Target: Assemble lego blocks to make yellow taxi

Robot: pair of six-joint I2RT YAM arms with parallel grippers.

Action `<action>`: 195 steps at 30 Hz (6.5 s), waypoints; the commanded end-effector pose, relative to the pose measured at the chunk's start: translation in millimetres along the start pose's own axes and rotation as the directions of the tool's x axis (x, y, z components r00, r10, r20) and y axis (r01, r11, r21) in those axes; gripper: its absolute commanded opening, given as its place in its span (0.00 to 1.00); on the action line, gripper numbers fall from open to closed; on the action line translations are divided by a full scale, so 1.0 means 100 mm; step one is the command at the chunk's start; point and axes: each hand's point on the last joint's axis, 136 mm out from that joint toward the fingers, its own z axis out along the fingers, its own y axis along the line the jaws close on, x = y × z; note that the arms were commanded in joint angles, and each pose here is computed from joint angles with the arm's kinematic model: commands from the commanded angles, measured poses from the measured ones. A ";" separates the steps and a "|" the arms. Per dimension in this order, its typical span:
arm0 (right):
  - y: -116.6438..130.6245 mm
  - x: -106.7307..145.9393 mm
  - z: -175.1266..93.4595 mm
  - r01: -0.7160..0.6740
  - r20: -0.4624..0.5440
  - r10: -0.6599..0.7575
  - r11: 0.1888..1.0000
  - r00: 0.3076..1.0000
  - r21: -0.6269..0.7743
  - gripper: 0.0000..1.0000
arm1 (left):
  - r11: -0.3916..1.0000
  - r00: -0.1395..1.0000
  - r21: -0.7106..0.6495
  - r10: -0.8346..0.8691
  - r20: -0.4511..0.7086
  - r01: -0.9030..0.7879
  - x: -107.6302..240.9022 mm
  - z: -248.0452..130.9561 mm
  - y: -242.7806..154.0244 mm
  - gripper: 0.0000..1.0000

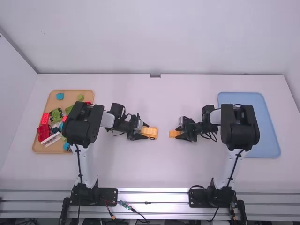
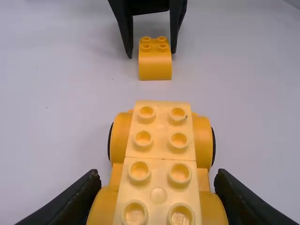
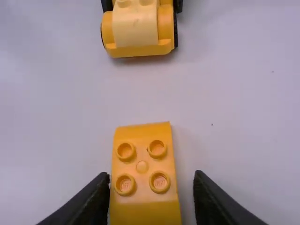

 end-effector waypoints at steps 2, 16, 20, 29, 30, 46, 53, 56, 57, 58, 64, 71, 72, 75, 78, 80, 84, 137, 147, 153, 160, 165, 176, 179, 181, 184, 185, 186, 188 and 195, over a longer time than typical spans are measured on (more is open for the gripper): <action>0.04 0.03 0.03 -0.011 0.002 0.011 1.000 1.000 -0.015 0.36 | 1.000 0.999 0.002 -0.029 -0.040 0.029 0.10 0.02 -0.03 0.44; -0.05 -0.15 -0.05 -0.036 0.046 0.037 0.999 0.998 -0.029 0.30 | 1.000 0.999 0.002 -0.029 -0.040 0.029 0.10 0.02 -0.02 0.44; -0.10 -0.32 -0.06 -0.030 0.078 0.034 0.999 0.996 -0.043 0.30 | 1.000 0.999 0.002 -0.029 -0.040 0.029 0.10 0.02 -0.03 0.44; -0.17 -0.68 -0.01 0.015 0.104 -0.005 0.995 0.995 -0.095 0.26 | 1.000 0.998 -0.003 -0.024 -0.063 0.024 0.13 0.04 -0.02 0.43; -0.18 -0.71 0.01 0.029 0.101 -0.019 0.995 0.995 -0.098 0.24 | 1.000 0.998 -0.007 -0.026 -0.063 0.025 0.14 0.02 -0.01 0.43; -0.18 -0.99 0.05 0.048 0.015 -0.047 0.998 0.999 -0.045 0.20 | 1.000 0.998 -0.008 -0.022 -0.060 0.022 0.13 0.02 0.00 0.41; -0.09 -1.05 0.16 0.065 -0.003 -0.065 0.997 0.998 0.037 0.14 | 0.998 0.997 -0.024 -0.059 -0.055 0.058 0.12 0.02 0.05 0.41; -0.03 -1.05 0.21 0.080 0.012 -0.080 0.996 0.997 0.040 0.14 | 0.998 0.997 -0.026 -0.056 -0.055 0.055 0.11 0.02 0.05 0.41; -0.01 -1.05 0.23 0.079 0.021 -0.080 0.996 0.997 0.038 0.14 | 0.998 0.997 -0.025 -0.057 -0.054 0.055 0.11 0.02 0.05 0.41; -0.01 -1.06 0.24 0.076 0.026 -0.077 0.996 0.997 0.037 0.14 | 0.998 0.997 -0.026 -0.056 -0.054 0.055 0.11 0.02 0.05 0.41; 0.04 -1.10 0.36 0.066 0.026 -0.066 0.998 0.997 0.025 0.14 | 0.999 0.997 -0.015 -0.041 -0.062 0.041 0.12 0.04 0.02 0.40; 0.04 -1.20 0.42 0.060 0.040 -0.061 0.998 0.997 0.018 0.13 | 0.999 0.992 -0.030 -0.047 -0.118 0.044 0.23 0.05 0.01 0.34; 0.04 -1.20 0.42 0.061 0.040 -0.062 0.998 0.997 0.018 0.13 | 0.999 0.991 -0.031 -0.048 -0.121 0.045 0.24 0.05 0.00 0.34; 0.03 -1.20 0.41 0.063 0.041 -0.064 0.998 0.997 0.022 0.13 | 0.997 0.986 -0.040 -0.067 -0.154 0.061 0.29 0.06 0.00 0.31; 0.06 -1.22 0.44 0.068 0.041 -0.069 0.998 0.997 0.014 0.13 | 0.993 0.977 -0.080 -0.106 -0.186 0.092 0.35 0.05 0.07 0.30; 0.06 -1.23 0.46 0.076 0.042 -0.077 0.997 0.996 0.012 0.12 | 0.993 0.979 -0.086 -0.091 -0.181 0.077 0.36 0.05 0.07 0.31; 0.03 -1.20 0.48 0.080 0.044 -0.080 0.997 0.996 0.016 0.12 | 0.990 0.982 -0.109 -0.103 -0.156 0.087 0.34 0.06 0.09 0.31; -0.10 -1.15 0.85 0.058 0.046 -0.056 0.997 0.997 -0.050 0.00 | 0.989 0.980 -0.129 -0.098 -0.172 0.077 0.33 0.03 0.05 0.28; -0.04 -1.16 0.93 0.071 0.035 -0.069 0.996 0.997 -0.063 0.00 | 0.989 0.982 -0.135 -0.090 -0.169 0.067 0.33 0.03 0.05 0.27; -0.03 -1.12 0.92 0.065 0.032 -0.064 0.996 0.997 -0.060 0.00 | 0.987 0.981 -0.143 -0.100 -0.164 0.076 0.32 0.03 0.07 0.27; -0.03 -1.06 0.93 0.063 0.015 -0.062 0.997 0.998 -0.047 0.00 | 0.986 0.981 -0.143 -0.103 -0.165 0.079 0.33 0.03 0.06 0.26; -0.01 -0.99 0.94 0.048 -0.007 -0.048 0.998 0.999 -0.042 0.00 | 0.987 0.981 -0.144 -0.101 -0.164 0.077 0.32 0.03 0.07 0.26; -0.07 -0.94 0.98 0.008 0.011 -0.008 1.000 1.000 -0.003 0.00 | 0.987 0.981 -0.144 -0.102 -0.164 0.078 0.32 0.03 0.07 0.26; -0.08 -0.91 1.01 -0.002 0.011 0.002 1.000 1.000 -0.012 0.00 | 0.987 0.982 -0.145 -0.099 -0.164 0.076 0.32 0.03 0.07 0.26; -0.10 -0.85 1.06 -0.026 0.002 0.026 0.999 1.000 -0.025 0.00 | 0.986 0.981 -0.144 -0.101 -0.164 0.078 0.32 0.03 0.07 0.25; -0.07 -0.81 1.10 -0.034 -0.004 0.033 0.998 0.999 -0.061 0.00 | 0.986 0.981 -0.144 -0.101 -0.164 0.078 0.32 0.03 0.07 0.25; -0.04 -0.80 1.10 -0.013 -0.003 0.013 0.996 1.000 -0.084 0.00 | 0.986 0.981 -0.145 -0.101 -0.164 0.077 0.32 0.03 0.07 0.25; 0.00 -0.81 1.09 0.007 -0.002 -0.007 0.995 1.000 -0.102 0.00 | 0.987 0.981 -0.144 -0.101 -0.164 0.077 0.32 0.03 0.07 0.25; 0.02 -0.81 1.07 0.024 -0.013 -0.026 0.992 1.000 -0.120 0.00 | 0.986 0.981 -0.145 -0.101 -0.164 0.077 0.32 0.03 0.07 0.25; 0.09 -0.75 1.15 0.025 -0.085 -0.036 0.991 0.996 -0.130 0.00 | 0.983 0.981 -0.162 -0.110 -0.159 0.084 0.31 0.02 0.12 0.25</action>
